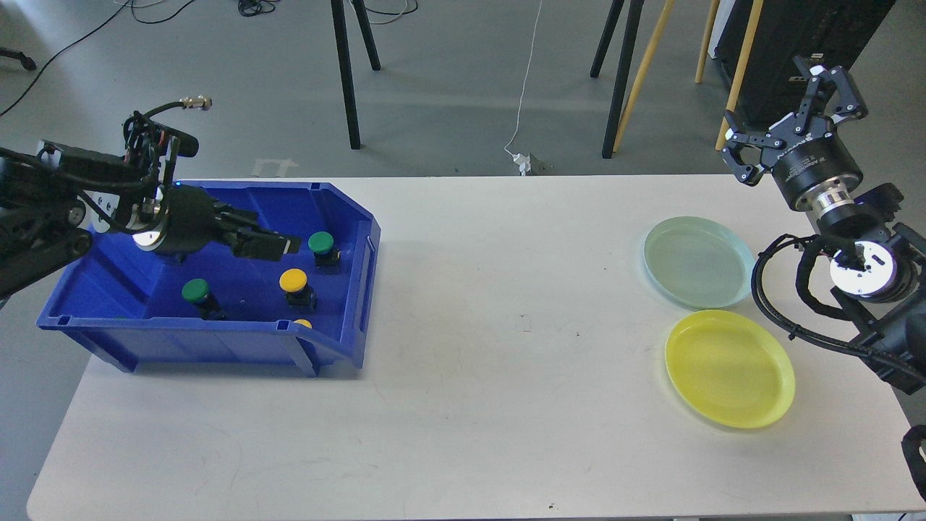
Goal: Pass button and place on color plate
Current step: 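Lower the left gripper into the blue bin toward a yellow button, then grasp the yellow button in the bin with the left gripper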
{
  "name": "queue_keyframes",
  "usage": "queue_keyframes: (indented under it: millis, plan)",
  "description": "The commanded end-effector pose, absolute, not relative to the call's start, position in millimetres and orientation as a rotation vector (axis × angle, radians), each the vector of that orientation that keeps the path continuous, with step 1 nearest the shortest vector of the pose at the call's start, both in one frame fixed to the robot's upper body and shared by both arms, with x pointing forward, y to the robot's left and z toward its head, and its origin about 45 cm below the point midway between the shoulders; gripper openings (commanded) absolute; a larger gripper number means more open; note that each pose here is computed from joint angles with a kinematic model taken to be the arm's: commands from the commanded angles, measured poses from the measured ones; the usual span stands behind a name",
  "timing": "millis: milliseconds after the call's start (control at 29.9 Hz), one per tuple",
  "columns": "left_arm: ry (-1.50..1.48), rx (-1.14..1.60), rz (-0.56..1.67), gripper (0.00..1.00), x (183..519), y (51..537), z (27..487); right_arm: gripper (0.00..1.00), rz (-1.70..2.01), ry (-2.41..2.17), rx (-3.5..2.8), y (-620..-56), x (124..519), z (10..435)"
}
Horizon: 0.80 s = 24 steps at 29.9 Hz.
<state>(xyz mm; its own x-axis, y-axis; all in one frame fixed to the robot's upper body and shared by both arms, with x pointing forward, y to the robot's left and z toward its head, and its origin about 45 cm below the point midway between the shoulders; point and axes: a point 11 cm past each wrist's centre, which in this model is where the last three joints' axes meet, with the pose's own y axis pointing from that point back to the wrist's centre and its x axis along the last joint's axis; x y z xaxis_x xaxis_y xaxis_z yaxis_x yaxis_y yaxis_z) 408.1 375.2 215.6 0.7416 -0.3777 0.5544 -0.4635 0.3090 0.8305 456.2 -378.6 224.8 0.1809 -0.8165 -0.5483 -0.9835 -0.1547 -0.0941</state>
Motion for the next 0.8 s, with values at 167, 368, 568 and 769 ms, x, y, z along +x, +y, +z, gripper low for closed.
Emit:
queue_keyframes:
  millis: [167,368,568,769]
  plan:
    - [-0.761,1.26,-0.002,0.99,405.9,343.2,180.4,1.0,0.534,1.72,-2.022,-388.1,449.1,216.4]
    - [-0.736,1.284,0.003,0.99,409.3,340.3,159.6,1.0,0.531,1.726,-2.021,-390.5,448.5,216.6]
    - [-0.716,1.307,0.011,0.99,410.6,341.5,147.0,1.0,0.533,1.729,-2.02,-391.2,448.0,215.7]
    - [-0.718,1.287,0.008,0.99,411.6,331.8,145.1,1.0,0.533,1.727,-2.021,-390.7,448.0,215.9]
